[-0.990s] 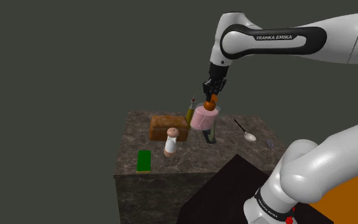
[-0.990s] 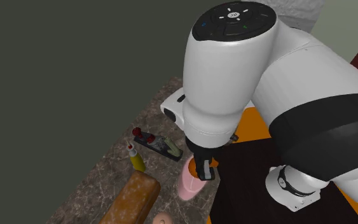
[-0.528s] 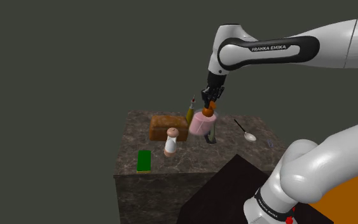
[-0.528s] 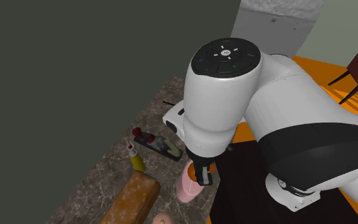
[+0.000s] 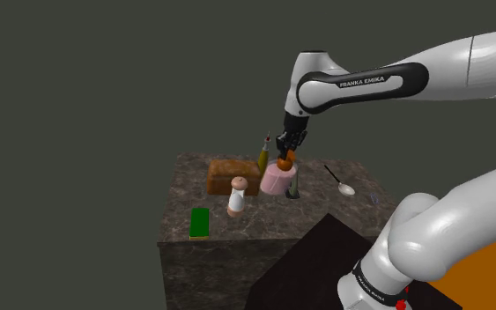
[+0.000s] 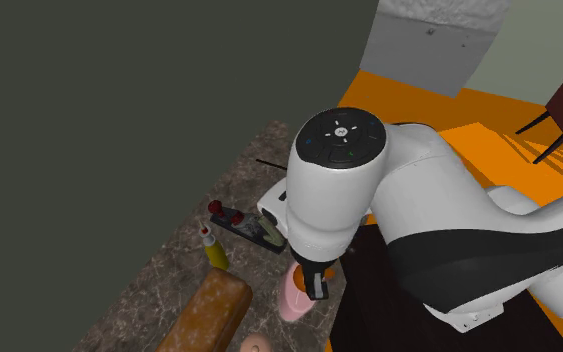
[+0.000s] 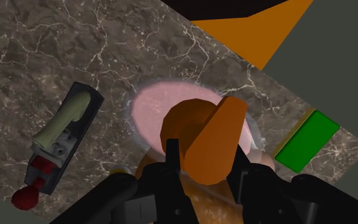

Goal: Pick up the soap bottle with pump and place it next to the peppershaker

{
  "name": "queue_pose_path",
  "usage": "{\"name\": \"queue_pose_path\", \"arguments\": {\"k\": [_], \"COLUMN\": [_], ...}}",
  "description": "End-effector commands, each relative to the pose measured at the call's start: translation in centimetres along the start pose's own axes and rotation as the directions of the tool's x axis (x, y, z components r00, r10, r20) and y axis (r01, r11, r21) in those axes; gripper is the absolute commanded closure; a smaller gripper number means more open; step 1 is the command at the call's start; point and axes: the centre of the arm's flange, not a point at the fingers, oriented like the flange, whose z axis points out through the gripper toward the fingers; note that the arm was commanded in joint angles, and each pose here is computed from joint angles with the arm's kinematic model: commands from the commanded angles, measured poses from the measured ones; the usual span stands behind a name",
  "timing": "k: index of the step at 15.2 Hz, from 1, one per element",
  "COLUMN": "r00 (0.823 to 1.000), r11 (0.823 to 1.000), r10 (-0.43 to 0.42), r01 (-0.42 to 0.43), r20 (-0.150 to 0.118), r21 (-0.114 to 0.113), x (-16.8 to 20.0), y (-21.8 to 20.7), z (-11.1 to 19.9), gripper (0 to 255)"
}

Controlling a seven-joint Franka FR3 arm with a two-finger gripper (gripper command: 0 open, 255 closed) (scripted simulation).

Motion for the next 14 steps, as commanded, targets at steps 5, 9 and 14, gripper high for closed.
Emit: {"name": "queue_pose_path", "arguments": {"k": [5,9,14], "r00": [1.000,1.000,1.000], "r11": [1.000,1.000,1.000], "r10": [0.000,0.000,0.000], "r01": [0.000,0.000,0.000], "r20": [-0.001,-0.001,-0.001], "r21": [0.000,0.000,0.000], "x": [-0.1,0.0,0.0], "y": [-0.1,-0.2,-0.3], "z": [3.2,5.3,8.0], "gripper": [255,255,255]}}
